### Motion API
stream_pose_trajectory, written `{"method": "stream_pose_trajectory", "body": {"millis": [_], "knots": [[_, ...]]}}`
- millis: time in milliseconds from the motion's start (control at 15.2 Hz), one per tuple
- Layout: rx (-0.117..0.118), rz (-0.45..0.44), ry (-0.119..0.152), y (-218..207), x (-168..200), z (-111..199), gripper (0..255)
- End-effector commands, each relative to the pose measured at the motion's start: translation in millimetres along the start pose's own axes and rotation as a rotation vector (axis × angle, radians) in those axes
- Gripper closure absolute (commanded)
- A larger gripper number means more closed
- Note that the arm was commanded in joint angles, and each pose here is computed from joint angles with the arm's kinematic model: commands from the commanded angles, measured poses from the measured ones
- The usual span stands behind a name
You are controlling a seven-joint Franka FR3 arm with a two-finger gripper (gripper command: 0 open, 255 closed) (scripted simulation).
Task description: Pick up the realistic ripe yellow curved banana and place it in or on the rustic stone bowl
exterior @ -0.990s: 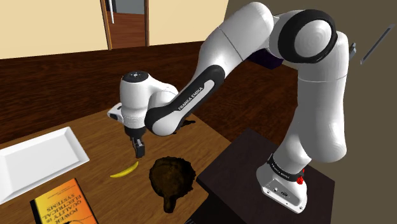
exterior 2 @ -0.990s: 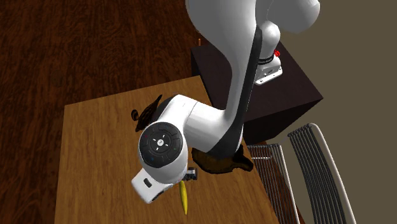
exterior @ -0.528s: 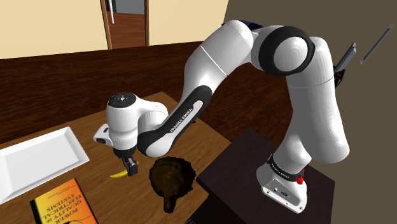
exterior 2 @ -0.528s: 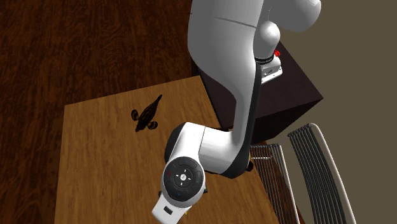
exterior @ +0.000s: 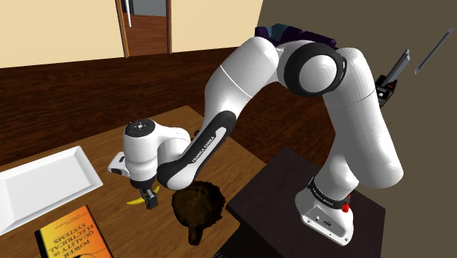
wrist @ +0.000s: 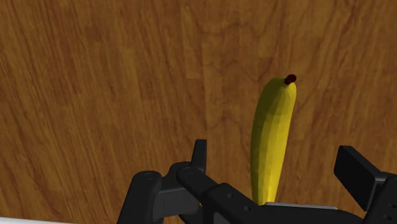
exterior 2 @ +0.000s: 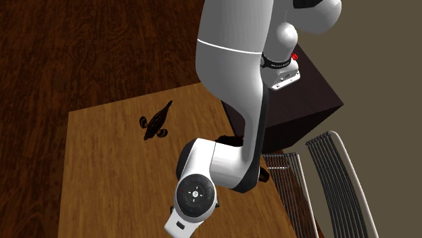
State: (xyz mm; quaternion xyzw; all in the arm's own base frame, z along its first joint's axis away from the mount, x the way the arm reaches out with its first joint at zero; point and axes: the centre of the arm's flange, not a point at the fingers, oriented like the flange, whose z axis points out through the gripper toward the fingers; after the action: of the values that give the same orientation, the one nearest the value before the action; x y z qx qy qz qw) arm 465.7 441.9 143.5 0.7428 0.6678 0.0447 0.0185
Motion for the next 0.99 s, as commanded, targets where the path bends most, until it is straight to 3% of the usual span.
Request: {"method": "stream_pose_trajectory", "body": {"millis": [0, 330, 396, 924], "knots": [[0.000, 0.000, 0.000, 0.0, -0.1, 1.5, 0], [0.000, 0.000, 0.000, 0.0, -0.1, 1.5, 0], [0.000, 0.000, 0.000, 0.0, -0.1, 1.5, 255], [0.000, 0.000, 0.000, 0.0, -0.1, 1.5, 255]]}}
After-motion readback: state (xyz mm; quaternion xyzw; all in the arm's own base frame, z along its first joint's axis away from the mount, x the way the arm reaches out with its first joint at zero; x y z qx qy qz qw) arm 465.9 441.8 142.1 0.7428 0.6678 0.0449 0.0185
